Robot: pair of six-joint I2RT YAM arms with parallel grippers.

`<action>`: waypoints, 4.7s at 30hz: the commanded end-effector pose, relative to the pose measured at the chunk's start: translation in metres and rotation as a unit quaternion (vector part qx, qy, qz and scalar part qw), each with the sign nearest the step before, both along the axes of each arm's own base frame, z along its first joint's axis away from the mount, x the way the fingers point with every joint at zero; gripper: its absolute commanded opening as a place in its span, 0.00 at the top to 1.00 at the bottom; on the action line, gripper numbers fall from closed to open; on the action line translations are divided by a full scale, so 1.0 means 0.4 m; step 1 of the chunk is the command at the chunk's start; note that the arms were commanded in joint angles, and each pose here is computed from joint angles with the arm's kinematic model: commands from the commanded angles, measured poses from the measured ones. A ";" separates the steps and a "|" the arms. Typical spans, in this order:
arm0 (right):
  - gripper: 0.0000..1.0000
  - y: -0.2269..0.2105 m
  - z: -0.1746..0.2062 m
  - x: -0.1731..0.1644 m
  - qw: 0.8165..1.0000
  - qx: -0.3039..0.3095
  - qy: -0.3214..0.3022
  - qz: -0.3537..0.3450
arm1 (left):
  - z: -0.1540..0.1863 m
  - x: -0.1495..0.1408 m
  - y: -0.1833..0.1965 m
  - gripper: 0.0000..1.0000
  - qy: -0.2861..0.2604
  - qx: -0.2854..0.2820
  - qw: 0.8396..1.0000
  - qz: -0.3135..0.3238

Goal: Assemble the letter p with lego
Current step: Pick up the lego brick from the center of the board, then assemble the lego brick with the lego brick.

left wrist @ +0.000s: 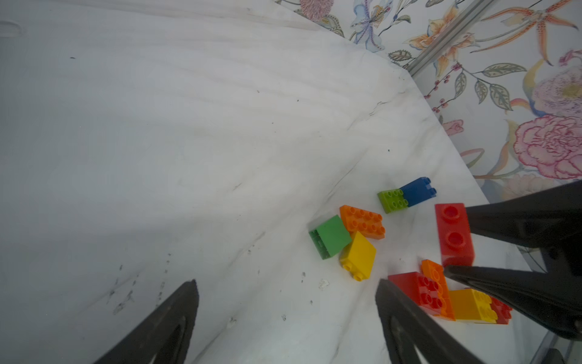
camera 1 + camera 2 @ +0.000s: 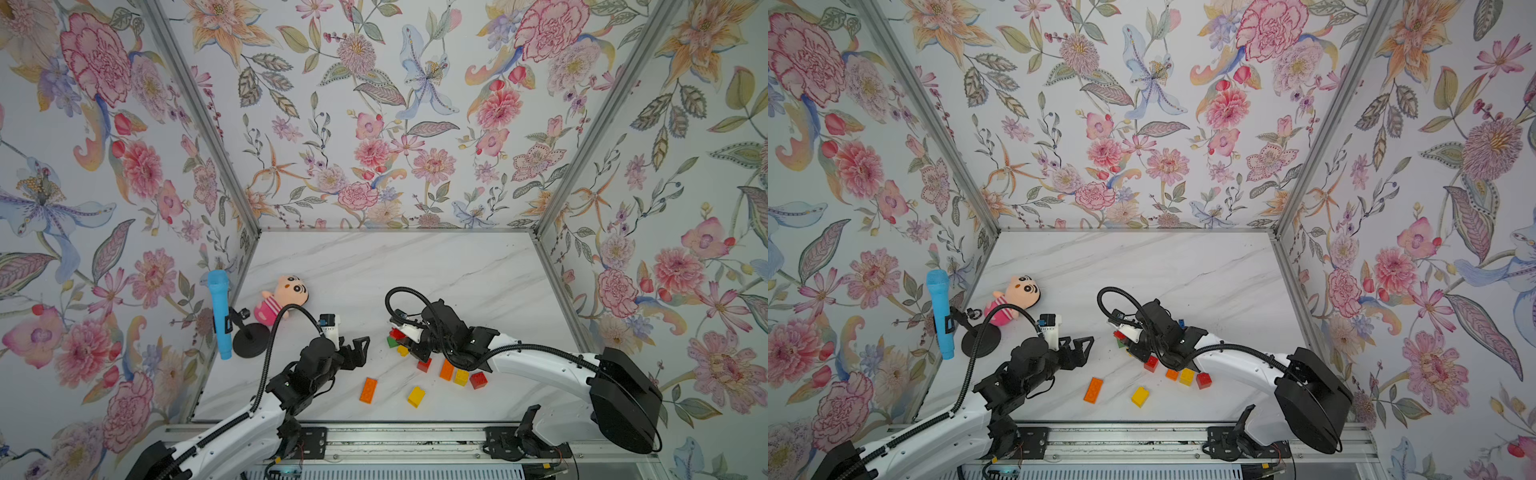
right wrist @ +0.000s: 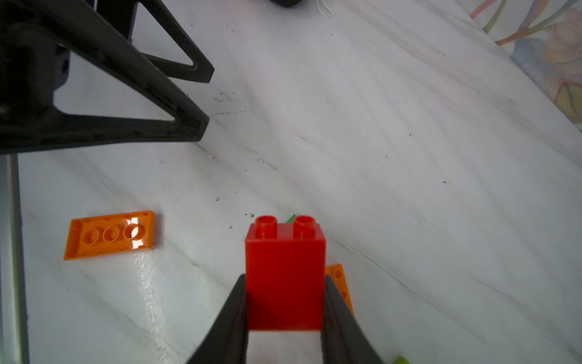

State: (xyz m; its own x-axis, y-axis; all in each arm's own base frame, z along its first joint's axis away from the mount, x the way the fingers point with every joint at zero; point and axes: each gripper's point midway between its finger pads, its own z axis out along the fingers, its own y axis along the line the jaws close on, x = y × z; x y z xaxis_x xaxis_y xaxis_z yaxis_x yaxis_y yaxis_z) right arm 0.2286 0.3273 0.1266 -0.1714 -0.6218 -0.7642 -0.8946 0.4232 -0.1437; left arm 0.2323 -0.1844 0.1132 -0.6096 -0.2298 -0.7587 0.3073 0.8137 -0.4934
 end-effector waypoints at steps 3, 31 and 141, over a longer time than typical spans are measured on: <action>0.69 0.020 0.043 0.015 0.997 0.042 -0.050 -0.032 | 0.134 -0.023 -0.111 0.13 -0.083 -0.067 0.990 -0.096; 0.70 0.054 0.078 -0.038 0.988 0.082 -0.126 0.015 | 0.158 -0.038 -0.204 0.71 -0.069 -0.100 0.980 -0.158; 0.17 -0.349 -0.146 0.150 0.703 0.372 0.405 -0.452 | -0.143 0.222 -0.474 1.00 0.073 0.170 0.983 0.019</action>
